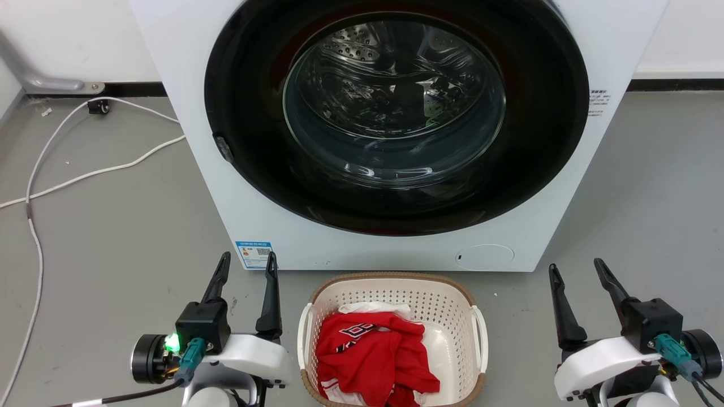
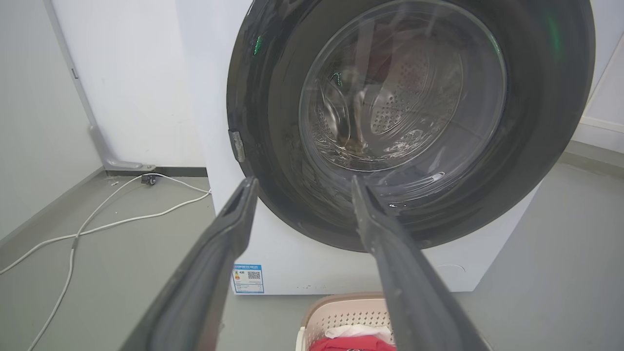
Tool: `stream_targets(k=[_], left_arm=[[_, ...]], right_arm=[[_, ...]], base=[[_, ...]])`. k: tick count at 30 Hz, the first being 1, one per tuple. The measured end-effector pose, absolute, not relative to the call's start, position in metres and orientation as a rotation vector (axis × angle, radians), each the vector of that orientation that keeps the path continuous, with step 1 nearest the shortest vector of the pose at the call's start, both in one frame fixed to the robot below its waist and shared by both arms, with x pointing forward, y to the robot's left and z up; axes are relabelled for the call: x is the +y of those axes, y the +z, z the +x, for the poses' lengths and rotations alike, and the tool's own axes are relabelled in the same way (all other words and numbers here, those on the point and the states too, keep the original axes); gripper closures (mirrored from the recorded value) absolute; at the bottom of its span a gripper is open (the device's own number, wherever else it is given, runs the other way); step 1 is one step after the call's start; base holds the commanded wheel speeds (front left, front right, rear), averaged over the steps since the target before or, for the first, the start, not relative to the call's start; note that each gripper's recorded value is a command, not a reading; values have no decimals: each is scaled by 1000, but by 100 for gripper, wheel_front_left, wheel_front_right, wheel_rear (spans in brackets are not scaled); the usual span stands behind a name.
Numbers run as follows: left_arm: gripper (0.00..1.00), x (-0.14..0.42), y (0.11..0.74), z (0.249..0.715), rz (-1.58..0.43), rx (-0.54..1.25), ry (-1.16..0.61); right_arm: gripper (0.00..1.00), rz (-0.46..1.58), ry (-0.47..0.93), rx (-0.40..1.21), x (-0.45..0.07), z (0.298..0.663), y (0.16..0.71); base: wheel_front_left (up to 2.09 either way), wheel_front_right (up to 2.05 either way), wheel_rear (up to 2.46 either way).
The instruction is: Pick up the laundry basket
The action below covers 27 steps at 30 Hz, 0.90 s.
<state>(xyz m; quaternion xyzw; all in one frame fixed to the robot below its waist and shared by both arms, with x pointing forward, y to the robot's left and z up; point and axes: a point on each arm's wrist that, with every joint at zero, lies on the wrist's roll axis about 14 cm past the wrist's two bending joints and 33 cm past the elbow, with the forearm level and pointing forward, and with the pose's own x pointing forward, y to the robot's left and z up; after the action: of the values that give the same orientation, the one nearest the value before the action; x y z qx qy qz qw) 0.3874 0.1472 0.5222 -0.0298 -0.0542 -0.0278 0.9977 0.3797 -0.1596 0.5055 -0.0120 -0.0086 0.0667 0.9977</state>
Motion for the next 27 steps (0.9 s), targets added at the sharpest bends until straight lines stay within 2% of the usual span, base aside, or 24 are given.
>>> stream_targets(k=[12,27], left_arm=[[0,147,522,387,8,-123,-57],[0,150,517,386,-13,-107,-48]], right_arm=[[0,-85,147,-23,-157,379,508],[0,-75,143,-8,-158,379,505]], base=[[0,0,0],[0,0,0]])
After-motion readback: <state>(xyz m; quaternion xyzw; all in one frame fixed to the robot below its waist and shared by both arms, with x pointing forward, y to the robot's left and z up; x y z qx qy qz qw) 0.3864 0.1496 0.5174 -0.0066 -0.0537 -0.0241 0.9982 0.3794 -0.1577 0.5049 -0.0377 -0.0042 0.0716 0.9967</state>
